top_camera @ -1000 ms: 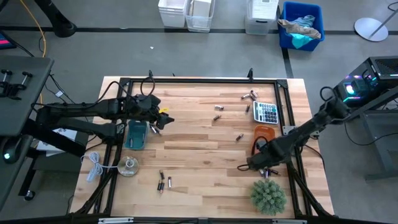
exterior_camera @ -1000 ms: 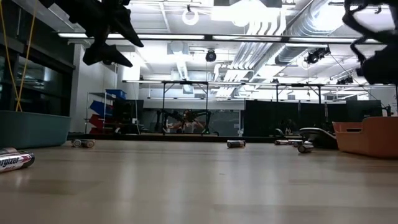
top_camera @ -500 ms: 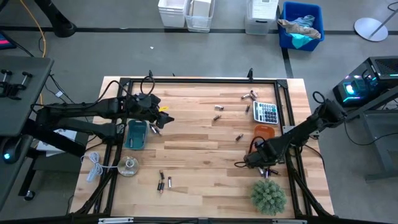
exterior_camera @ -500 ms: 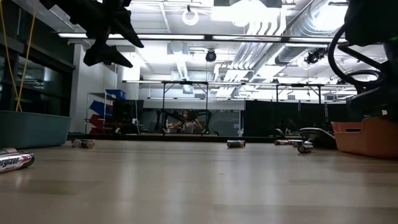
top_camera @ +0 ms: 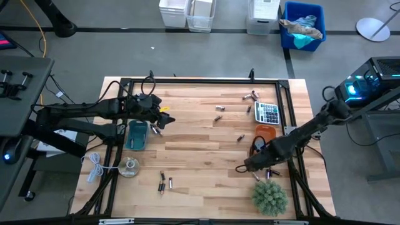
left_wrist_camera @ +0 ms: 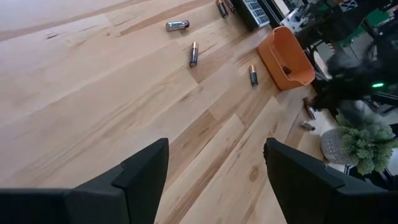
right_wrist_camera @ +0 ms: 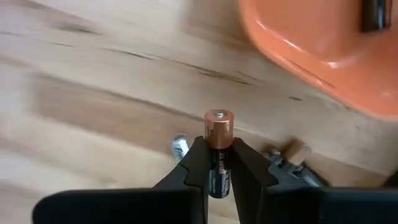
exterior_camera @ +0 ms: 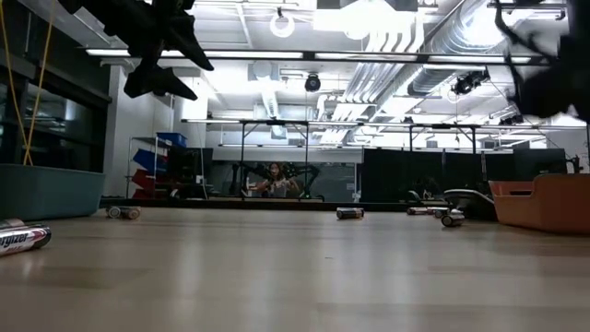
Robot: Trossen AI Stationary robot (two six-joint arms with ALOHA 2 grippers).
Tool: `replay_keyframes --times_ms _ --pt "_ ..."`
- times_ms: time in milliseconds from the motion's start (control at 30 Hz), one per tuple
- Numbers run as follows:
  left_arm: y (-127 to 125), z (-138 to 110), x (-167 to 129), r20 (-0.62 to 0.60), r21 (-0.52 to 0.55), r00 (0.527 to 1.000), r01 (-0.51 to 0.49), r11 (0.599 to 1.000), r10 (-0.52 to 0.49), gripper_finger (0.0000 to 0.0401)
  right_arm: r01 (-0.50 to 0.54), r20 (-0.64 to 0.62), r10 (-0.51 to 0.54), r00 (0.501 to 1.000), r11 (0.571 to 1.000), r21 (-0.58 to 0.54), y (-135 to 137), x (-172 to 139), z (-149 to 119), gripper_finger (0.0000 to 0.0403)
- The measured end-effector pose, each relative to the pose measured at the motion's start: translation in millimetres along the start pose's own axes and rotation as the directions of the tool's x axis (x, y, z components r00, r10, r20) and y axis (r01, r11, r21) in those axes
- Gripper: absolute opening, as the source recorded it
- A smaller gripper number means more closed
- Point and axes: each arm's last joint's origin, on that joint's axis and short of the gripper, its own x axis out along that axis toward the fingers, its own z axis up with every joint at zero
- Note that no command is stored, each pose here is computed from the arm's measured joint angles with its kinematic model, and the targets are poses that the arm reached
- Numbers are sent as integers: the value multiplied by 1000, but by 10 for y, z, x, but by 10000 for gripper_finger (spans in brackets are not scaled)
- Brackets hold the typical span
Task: Sort batteries
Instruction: Put the black battery into the orange bin, then put the silver battery into the blue bin
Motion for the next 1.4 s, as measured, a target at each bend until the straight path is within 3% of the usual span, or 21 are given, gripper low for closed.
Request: replay_keyframes --times_ms 133,267,333,433,567,733,867,933,1033,1200,1300,1400 --pt "-4 4 0 4 0 1000 4 1000 -4 250 -42 198 35 980 999 30 -125 -461 106 33" --pt "-10 10 0 10 0 1000 10 1000 -10 250 130 289 -165 943 982 137 -459 -649 282 33" --pt "-9 10 0 10 0 1000 10 1000 -10 250 153 286 -198 938 973 172 -576 -667 350 33" --pt "-9 10 0 10 0 1000 9 1000 -9 250 58 277 -95 956 989 139 -612 -564 410 38" --pt "-10 9 -1 10 0 1000 10 1000 -10 250 -106 238 87 967 992 64 -538 -380 430 86" --pt "-11 8 0 10 1 1000 10 1000 -10 250 -56 210 40 977 996 72 -593 -159 446 113" --pt "-44 37 17 33 69 998 42 997 -45 250 -41 236 28 971 998 48 -609 -174 453 116" --pt "-103 76 58 34 139 993 104 985 -109 250 -86 264 81 961 996 6 -556 -282 452 117" --pt "-225 119 159 -16 278 992 126 952 -126 250 -181 286 201 937 979 -97 -411 -497 427 118" --pt "-430 93 421 -116 505 987 155 849 -112 250 -426 212 480 851 869 -252 -28 -824 316 118" --pt "-516 35 543 -191 538 972 218 814 -134 250 -445 69 487 871 840 -312 275 -820 176 118" --pt "-563 -30 603 -249 517 954 276 810 -166 250 -369 -52 381 923 840 -398 605 -626 -18 118"
